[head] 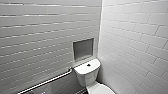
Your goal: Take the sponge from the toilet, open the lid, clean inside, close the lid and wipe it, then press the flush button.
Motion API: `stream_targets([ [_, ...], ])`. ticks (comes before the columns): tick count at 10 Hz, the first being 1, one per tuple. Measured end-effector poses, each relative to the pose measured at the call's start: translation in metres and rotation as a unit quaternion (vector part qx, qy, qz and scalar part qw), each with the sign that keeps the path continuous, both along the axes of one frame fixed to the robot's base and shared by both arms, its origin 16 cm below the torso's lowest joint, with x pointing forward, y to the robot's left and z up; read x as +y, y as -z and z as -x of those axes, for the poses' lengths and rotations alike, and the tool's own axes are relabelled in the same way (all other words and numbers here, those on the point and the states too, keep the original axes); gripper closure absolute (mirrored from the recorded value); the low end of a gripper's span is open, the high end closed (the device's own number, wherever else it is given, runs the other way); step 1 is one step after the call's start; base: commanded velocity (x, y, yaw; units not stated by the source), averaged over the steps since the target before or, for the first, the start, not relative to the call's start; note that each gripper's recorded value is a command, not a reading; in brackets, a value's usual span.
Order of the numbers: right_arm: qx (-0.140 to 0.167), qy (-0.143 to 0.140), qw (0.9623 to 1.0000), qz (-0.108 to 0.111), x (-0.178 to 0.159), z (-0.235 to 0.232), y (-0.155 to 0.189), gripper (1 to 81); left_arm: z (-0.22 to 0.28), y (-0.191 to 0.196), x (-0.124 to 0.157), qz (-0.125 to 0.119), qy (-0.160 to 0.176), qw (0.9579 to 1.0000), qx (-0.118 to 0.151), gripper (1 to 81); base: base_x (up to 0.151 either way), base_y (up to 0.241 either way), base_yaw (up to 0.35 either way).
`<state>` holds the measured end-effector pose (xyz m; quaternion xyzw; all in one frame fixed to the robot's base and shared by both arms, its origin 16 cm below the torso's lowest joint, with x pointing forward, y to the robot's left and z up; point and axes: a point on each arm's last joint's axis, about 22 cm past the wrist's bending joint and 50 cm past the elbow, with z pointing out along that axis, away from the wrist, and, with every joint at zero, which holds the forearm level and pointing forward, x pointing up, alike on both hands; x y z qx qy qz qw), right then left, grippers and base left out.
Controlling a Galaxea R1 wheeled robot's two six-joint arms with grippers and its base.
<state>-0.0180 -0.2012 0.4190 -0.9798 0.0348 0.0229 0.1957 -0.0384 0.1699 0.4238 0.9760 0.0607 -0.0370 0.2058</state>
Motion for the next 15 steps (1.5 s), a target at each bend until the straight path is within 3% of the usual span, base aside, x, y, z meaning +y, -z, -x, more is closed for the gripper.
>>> stream_targets([
  [2,0.001,0.006,0.9989,-0.046,0.023,0.003,-0.019,81.1,-0.002,-0.006,-0.005,0.015,-0.006,0.9998,-0.007,1.0,0.000,0.000,0.000],
  [4,-0.001,0.011,0.9953,-0.097,0.054,0.000,-0.044,81.1,-0.007,-0.010,0.004,0.017,-0.010,0.9997,-0.016,1.0,0.000,0.000,0.000],
  [6,-0.001,0.013,0.9928,-0.119,0.067,-0.001,-0.056,81.1,-0.012,-0.009,0.008,0.014,-0.012,0.9996,-0.022,1.0,0.000,0.000,0.000],
  [8,-0.001,0.012,0.9937,-0.111,0.054,0.003,-0.055,81.1,-0.013,-0.010,0.004,0.017,-0.013,0.9995,-0.022,1.0,0.000,0.000,0.000],
  [11,-0.004,0.007,0.9967,-0.081,0.026,0.009,-0.042,81.1,-0.013,-0.010,0.004,0.017,-0.013,0.9995,-0.022,1.0,0.000,0.000,0.000],
  [15,-0.005,0.006,0.9967,-0.081,0.036,0.010,-0.038,81.1,-0.013,-0.010,0.004,0.017,-0.013,0.9995,-0.022,1.0,0.016,0.000,0.000],
])
